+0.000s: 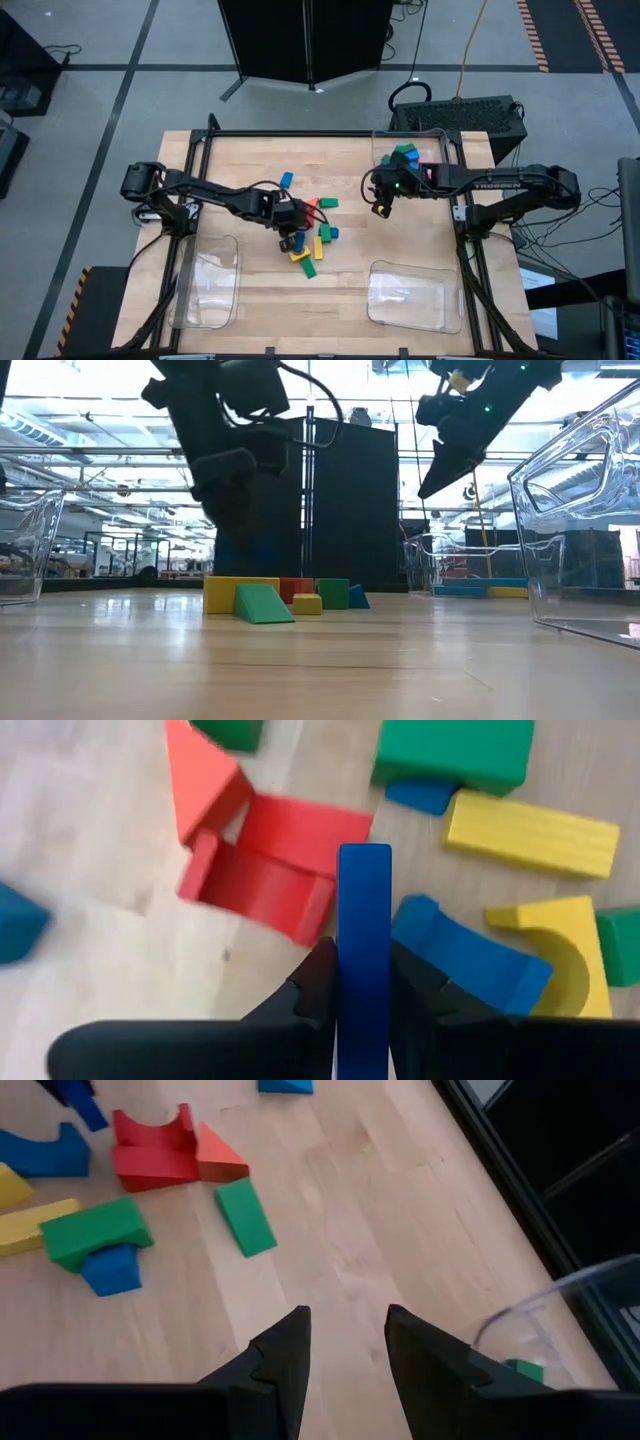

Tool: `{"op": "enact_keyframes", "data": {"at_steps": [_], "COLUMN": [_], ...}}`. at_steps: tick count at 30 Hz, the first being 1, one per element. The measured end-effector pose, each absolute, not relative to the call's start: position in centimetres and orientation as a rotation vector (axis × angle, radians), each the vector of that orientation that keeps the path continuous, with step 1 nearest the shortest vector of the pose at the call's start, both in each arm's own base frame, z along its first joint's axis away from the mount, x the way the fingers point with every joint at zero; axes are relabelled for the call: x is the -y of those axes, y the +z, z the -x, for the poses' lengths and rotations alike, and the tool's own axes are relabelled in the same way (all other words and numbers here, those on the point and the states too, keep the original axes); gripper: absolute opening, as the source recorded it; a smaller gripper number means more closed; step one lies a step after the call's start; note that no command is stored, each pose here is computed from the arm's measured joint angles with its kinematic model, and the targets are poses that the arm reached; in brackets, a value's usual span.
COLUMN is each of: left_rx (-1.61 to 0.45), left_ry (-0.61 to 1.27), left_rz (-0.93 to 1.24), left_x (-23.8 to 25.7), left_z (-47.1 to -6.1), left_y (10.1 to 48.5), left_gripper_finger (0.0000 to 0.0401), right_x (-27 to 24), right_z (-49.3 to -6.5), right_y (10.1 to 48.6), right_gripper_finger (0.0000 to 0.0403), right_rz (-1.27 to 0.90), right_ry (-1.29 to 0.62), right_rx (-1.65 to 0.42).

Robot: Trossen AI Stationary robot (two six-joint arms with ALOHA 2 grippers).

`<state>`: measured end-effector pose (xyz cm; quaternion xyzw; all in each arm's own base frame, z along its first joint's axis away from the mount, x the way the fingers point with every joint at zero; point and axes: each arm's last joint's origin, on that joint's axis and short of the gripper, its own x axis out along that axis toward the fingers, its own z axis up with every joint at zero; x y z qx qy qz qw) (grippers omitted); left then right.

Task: Sort blocks by size
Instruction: Put the blue rectangle block into the top transparent bin

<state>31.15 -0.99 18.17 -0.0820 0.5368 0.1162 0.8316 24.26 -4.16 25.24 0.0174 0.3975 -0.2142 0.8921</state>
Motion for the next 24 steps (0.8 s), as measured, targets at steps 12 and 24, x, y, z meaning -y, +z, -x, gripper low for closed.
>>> {"op": "enact_keyframes", "data": {"at_steps": [12,24], "left_rx": [-1.015,-0.780], "left_ry": [0.188,0.014], "left_rz": [0.045,-0.031], "left_x": [-0.6,-1.1], "left_z": [-32.9,-34.8], "left_y": [20.3,21.8], "left_gripper_finger": [0.0053,0.0054], "right_x": [2.6,2.0], "right_z": [-25.5,-28.9], "right_y": [25.9,23.6], "right_gripper_finger": [0.0125,0.0125], "right_rz": [-0.016,-0.004], "right_ry": [-0.370,-0.188], "right_rx": [-0.707,-0.672]}}
